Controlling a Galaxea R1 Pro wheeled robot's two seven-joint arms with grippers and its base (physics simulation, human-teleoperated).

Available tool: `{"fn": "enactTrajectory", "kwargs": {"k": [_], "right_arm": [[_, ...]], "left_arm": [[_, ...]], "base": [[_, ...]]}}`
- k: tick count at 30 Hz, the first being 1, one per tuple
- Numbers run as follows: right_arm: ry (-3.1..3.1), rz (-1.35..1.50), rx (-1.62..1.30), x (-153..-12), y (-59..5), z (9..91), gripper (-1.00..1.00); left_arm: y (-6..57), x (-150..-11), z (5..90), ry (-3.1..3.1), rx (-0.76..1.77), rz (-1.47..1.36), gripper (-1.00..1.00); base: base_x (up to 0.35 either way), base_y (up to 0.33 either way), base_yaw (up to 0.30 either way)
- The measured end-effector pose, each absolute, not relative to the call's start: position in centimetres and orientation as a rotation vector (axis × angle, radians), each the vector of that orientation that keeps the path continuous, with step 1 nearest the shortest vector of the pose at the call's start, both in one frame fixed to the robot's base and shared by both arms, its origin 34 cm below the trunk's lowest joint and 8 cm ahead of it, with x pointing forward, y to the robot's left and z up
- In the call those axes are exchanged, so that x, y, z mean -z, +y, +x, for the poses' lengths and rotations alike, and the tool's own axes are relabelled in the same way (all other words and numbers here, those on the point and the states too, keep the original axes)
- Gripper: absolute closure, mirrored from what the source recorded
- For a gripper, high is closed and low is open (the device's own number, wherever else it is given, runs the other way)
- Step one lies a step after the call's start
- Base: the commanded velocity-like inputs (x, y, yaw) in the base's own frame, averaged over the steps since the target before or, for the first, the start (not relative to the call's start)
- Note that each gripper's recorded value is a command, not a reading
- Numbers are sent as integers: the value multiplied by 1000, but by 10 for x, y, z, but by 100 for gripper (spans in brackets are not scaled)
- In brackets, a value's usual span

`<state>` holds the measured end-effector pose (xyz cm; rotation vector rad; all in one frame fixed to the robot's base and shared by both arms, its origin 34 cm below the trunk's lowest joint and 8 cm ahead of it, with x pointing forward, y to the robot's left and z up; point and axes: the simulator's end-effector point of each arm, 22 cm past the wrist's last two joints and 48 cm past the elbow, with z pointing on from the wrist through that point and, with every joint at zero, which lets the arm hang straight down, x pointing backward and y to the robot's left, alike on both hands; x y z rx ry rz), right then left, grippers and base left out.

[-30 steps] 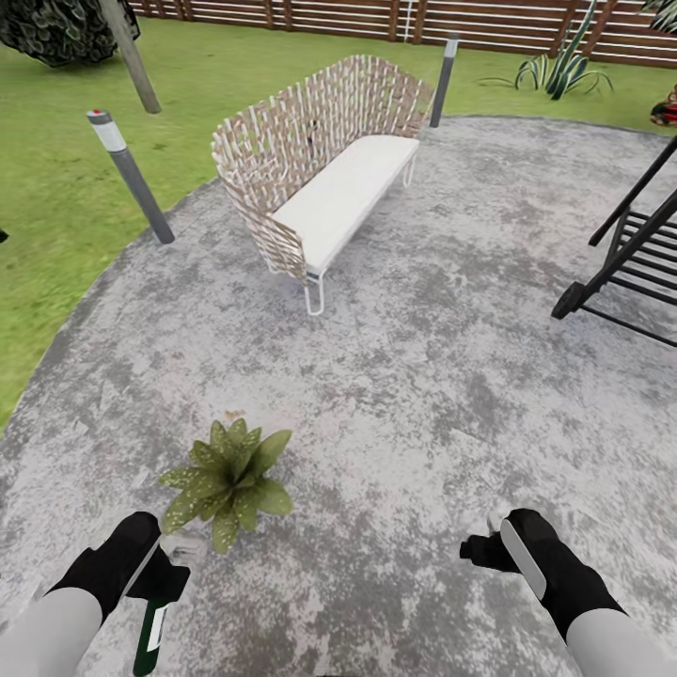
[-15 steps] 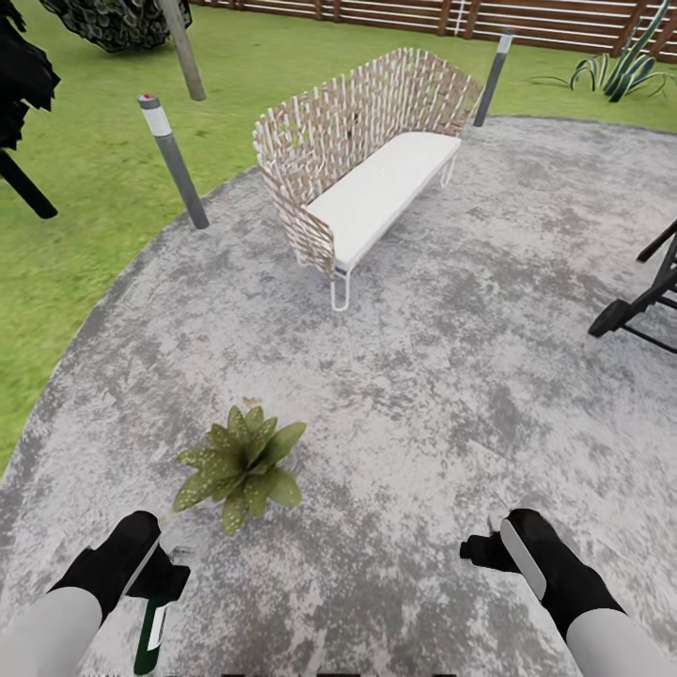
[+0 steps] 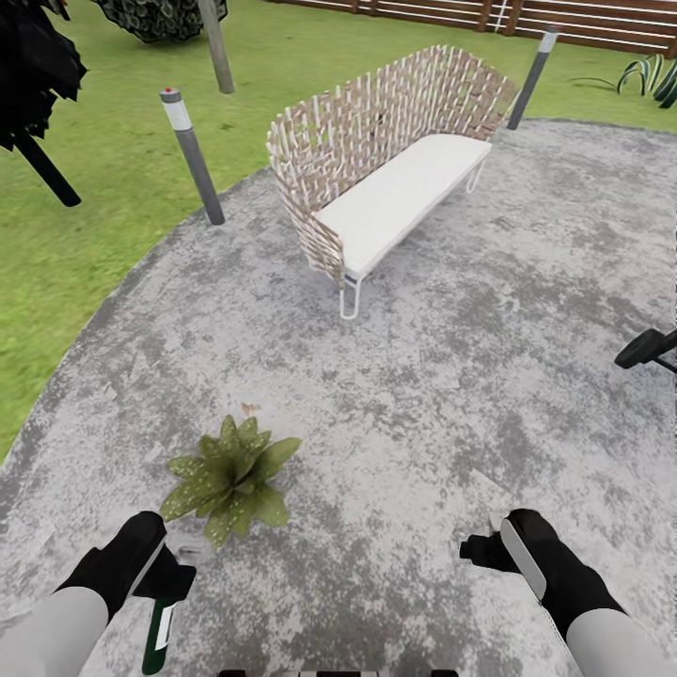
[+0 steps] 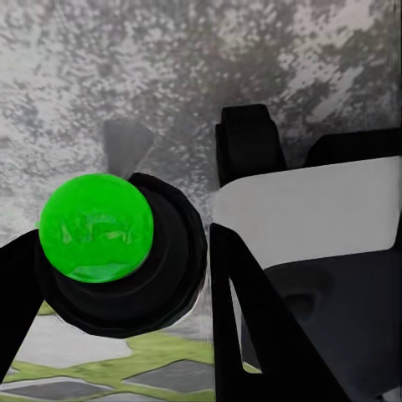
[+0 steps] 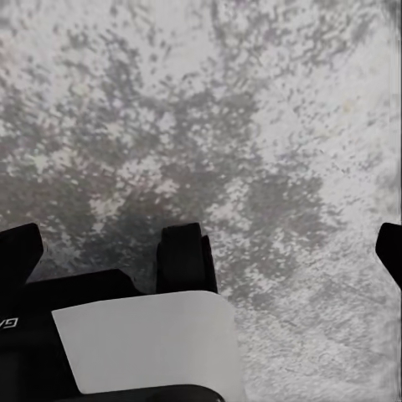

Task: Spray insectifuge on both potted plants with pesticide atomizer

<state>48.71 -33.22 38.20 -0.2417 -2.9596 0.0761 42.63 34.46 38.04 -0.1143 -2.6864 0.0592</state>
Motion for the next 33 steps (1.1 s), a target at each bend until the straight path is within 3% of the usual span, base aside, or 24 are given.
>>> {"fn": "enactTrajectory", "kwargs": {"k": [8, 23, 33], "right_arm": [[-2959, -242, -76, -382, -332, 487, -100], [-2945, -240, -84, -377, -335, 481, -100], [-2938, -240, -87, -375, -337, 478, -100]], "left_arm": [[345, -380, 427, -2687, -58, -116, 100], [345, -376, 421, -2671, -56, -117, 100], [345, -374, 418, -2665, -56, -117, 100]], "base": [[3, -292, 19], [5, -19, 196], [198, -213, 110]]}}
